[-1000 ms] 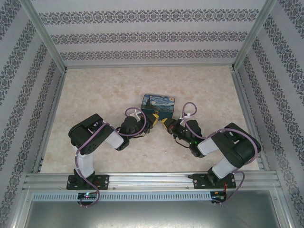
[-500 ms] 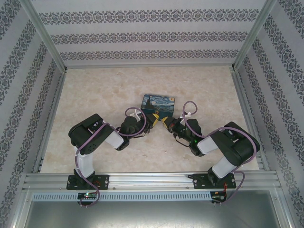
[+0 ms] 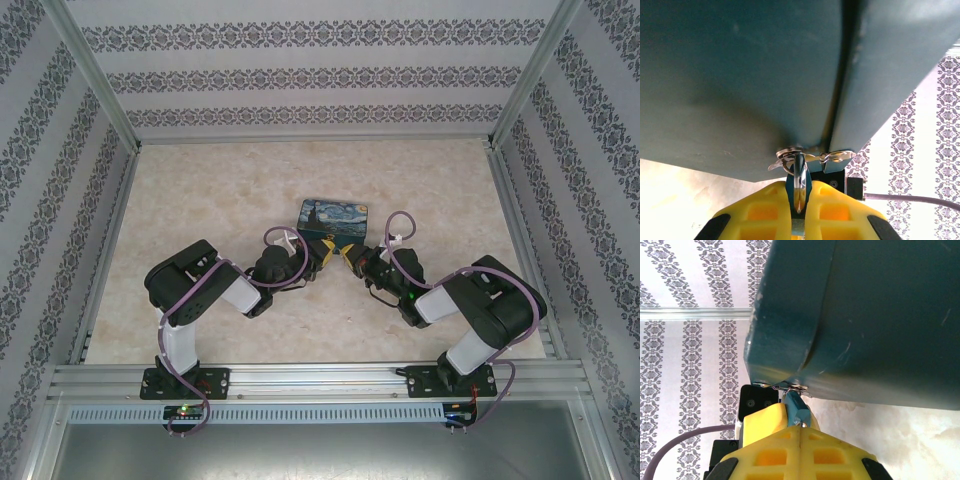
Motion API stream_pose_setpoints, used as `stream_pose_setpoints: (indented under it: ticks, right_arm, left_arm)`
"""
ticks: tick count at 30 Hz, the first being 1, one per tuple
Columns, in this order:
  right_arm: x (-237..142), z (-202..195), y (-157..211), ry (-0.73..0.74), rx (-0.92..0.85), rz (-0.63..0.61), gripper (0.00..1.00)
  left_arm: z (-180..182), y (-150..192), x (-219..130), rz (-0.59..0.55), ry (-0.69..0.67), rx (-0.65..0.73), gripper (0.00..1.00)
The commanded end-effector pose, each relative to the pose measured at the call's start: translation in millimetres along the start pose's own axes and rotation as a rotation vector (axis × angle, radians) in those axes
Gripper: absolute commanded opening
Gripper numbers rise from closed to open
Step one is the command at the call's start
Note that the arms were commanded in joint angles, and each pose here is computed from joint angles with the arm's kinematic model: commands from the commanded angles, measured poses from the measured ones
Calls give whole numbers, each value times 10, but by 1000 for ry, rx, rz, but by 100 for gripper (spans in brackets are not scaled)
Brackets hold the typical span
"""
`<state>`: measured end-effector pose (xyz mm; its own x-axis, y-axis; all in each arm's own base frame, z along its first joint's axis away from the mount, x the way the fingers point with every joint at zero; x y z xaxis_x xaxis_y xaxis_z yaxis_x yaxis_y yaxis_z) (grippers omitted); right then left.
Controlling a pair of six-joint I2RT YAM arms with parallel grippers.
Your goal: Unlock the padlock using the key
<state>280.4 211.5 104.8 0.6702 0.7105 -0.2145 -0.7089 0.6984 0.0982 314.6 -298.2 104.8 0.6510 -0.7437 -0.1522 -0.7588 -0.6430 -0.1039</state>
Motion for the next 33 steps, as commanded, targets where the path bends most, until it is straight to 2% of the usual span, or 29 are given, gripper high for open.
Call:
stream_pose_setpoints:
  ticks: [1, 27, 33]
  right_arm:
    - [43, 138, -34, -49, -4, 3, 0]
    - [36, 124, 14, -45, -1, 15, 0]
    - [19, 111, -80, -42, 2, -9, 0]
  left_arm:
    - [-288, 64, 31, 17, 115, 8, 0]
    - [-290, 94, 107, 24, 120, -7, 0]
    - [-307, 101, 94, 29, 132, -14, 0]
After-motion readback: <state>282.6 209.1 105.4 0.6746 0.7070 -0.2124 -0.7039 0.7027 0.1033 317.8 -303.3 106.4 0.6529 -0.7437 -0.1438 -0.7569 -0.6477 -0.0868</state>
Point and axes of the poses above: each hand's point on the last joint's axis, 136 mm out from that joint toward the fingers, its own x axis out along the fingers, its own z axis along the line the jaws close on, y = z × x, the point moved 3 cm from there along -x, back along the fingers, and after that the axes turned 8 degrees about x, right-handed, at the moved point
